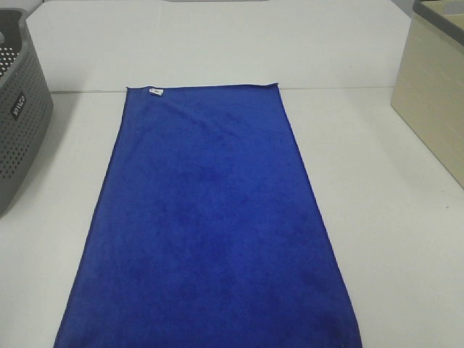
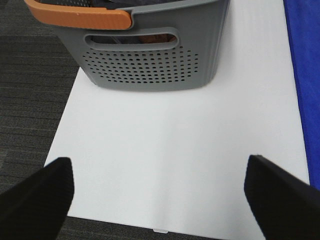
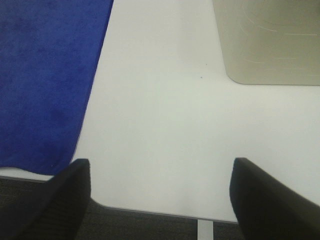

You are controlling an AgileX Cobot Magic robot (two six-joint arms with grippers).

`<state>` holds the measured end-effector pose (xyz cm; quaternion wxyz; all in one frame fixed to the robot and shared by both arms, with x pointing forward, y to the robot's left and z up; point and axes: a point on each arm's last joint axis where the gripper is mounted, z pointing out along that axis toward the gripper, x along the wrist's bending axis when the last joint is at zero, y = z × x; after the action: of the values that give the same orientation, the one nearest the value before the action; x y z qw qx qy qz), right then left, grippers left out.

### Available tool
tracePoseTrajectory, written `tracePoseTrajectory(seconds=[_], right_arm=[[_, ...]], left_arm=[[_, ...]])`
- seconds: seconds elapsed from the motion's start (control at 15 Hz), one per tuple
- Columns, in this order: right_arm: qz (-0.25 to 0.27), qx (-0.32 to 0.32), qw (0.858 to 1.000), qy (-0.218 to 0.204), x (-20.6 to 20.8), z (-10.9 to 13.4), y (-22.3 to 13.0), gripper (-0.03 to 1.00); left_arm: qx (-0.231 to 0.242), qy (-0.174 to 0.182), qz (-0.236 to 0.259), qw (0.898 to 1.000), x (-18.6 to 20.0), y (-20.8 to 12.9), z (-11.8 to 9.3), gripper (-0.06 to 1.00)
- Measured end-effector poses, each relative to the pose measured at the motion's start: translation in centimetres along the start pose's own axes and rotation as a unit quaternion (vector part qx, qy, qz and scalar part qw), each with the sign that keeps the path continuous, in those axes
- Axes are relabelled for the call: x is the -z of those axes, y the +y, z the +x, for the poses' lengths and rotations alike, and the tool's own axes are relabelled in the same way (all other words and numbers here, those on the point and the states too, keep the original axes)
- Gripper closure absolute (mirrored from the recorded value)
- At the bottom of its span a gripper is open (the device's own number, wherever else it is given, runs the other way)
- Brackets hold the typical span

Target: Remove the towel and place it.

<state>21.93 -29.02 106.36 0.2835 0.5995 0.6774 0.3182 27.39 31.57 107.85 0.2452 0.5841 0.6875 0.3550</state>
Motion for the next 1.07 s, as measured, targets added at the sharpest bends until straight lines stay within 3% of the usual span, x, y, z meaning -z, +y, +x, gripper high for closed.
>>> tracePoseTrajectory(seconds=[0.2, 0.47, 0.6, 0.73, 1.07], right_arm=[[-0.023, 0.003, 1.0, -0.003, 0.3, 0.1, -1.1, 0.21], [-0.009, 0.004, 1.0, -0.012, -0.6, -0.1, -1.6, 0.21], [0.017, 0.003, 1.0, -0.01, -1.8, -0.2, -2.3, 0.21], [0.008, 0.007, 1.0, -0.011, -2.2, -0.2, -2.2, 0.21], [-0.013, 0.008, 1.0, -0.013, -2.9, -0.3, -2.0, 0.21]], left_arm=[[-0.004, -0.002, -0.02, 1.0, -0.1, -1.8, 0.0, 0.07], [-0.026, -0.014, -0.1, 0.995, 2.4, -3.9, -0.1, 0.07], [-0.039, -0.04, -0.107, 0.993, 2.7, -4.5, -0.5, 0.07], [-0.04, -0.075, -0.107, 0.991, 2.4, -4.7, -1.2, 0.07], [-0.035, -0.088, -0.112, 0.989, 2.3, -4.6, -1.5, 0.07]])
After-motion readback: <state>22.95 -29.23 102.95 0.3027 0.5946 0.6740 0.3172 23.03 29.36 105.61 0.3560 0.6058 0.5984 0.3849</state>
